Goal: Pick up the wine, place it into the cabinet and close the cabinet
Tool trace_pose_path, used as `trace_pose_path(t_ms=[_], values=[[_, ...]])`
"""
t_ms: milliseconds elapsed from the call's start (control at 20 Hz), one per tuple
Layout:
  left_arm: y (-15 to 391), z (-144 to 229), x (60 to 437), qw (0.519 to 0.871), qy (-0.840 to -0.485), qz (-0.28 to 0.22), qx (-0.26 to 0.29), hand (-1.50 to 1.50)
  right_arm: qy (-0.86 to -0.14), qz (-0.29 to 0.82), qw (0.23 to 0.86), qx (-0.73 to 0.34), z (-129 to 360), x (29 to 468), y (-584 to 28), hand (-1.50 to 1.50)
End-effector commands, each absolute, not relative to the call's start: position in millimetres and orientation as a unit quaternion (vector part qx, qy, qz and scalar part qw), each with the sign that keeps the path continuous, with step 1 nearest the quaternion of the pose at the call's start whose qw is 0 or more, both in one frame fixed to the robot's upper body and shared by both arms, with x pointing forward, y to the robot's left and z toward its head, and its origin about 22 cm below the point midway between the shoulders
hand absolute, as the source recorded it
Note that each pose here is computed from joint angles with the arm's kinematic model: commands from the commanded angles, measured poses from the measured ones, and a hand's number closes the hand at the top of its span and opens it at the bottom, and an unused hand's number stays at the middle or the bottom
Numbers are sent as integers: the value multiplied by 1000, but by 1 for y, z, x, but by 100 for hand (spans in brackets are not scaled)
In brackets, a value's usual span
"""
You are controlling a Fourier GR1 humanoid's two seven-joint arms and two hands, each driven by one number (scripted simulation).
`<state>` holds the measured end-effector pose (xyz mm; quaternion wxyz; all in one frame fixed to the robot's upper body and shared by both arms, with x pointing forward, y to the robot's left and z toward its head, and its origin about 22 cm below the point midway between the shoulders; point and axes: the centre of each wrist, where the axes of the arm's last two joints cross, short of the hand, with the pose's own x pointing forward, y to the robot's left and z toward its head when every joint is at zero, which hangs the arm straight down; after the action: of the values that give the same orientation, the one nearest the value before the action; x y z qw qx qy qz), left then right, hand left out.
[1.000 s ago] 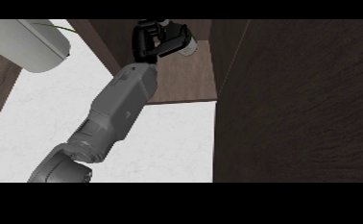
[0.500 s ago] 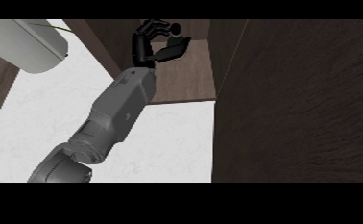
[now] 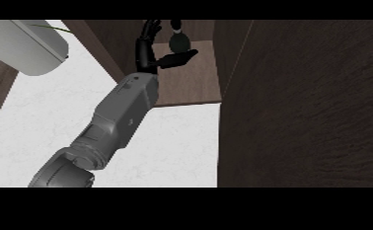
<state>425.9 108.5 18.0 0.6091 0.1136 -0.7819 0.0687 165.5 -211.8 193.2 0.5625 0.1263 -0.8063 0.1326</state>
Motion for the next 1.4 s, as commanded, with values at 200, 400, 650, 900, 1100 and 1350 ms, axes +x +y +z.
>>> trace_pose_path(t_ms=[200, 400, 650, 900, 1100, 1350], values=[[120, -6, 415, 608, -779, 71, 136, -150, -815, 141, 547, 128, 202, 165, -214, -150], [122, -11, 411, 601, -782, 88, 139, -150, -815, 143, 545, 135, 201, 156, -217, -150], [147, -6, 418, 600, -789, 75, 109, -150, -812, 138, 553, 127, 198, 160, -218, -150], [144, -1, 420, 586, -803, 70, 87, -150, -816, 139, 543, 139, 196, 154, -210, -150], [121, -5, 415, 595, -798, 61, 70, -150, -816, 132, 546, 137, 190, 159, -212, -150], [114, 5, 420, 588, -805, 54, 63, -150, -812, 139, 547, 146, 201, 154, -207, -150]])
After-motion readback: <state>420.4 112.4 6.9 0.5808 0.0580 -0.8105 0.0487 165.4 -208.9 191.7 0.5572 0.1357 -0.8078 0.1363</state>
